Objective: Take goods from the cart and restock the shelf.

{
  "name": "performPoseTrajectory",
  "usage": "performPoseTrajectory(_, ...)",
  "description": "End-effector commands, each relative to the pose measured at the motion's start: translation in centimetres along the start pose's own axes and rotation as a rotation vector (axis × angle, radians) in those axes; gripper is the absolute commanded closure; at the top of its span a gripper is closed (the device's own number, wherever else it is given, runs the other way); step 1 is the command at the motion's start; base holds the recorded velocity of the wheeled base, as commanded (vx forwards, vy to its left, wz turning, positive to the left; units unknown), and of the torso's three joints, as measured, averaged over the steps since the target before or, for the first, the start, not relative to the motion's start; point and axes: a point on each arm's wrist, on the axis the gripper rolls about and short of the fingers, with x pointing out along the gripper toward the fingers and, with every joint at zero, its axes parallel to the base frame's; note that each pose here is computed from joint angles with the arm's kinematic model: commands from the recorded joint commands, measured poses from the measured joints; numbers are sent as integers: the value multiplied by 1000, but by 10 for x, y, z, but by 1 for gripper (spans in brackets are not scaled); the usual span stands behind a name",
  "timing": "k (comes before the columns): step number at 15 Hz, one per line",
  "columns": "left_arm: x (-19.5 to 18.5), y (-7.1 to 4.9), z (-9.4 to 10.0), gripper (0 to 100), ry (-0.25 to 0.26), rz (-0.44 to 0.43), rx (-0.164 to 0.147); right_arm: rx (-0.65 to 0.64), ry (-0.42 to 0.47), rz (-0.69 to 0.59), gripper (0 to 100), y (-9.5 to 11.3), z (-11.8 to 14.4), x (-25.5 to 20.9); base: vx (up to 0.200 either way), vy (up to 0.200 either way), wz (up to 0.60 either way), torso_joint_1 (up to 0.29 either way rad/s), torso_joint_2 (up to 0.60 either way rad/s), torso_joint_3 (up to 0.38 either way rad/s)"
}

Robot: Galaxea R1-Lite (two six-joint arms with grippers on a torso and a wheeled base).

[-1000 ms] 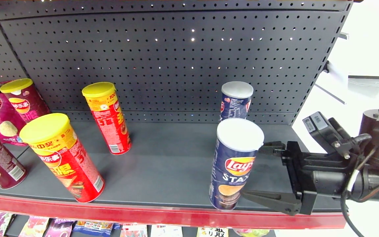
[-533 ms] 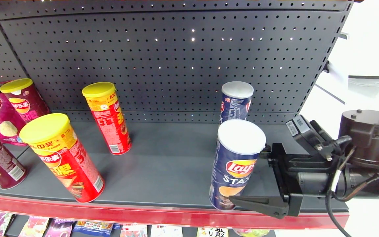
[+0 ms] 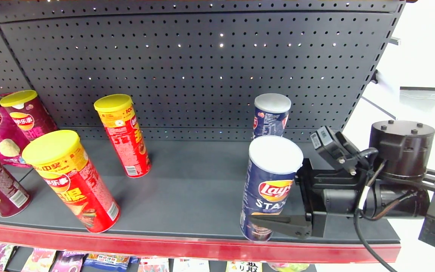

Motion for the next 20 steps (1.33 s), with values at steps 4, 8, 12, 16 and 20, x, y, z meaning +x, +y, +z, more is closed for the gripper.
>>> performPoseTrajectory(4, 0, 0, 0, 0, 2, 0, 1, 13, 18, 6, 100, 4, -4, 6, 0, 0, 0, 0, 0, 0)
performPoseTrajectory(8, 0, 0, 0, 0, 2, 0, 1, 2, 6, -36, 100, 6, 2, 1, 0, 0, 0, 0, 0, 0)
performPoseTrajectory(12, 0, 0, 0, 0, 2, 0, 1, 20, 9, -116, 100, 7, 5, -2, 0, 0, 0, 0, 0, 0)
performPoseTrajectory(16, 0, 0, 0, 0, 2, 0, 1, 39, 9, -177, 100, 9, 7, -6, 0, 0, 0, 0, 0, 0)
performPoseTrajectory(20, 0, 0, 0, 0, 2, 0, 1, 71, 14, -249, 100, 12, 7, -6, 0, 0, 0, 0, 0, 0)
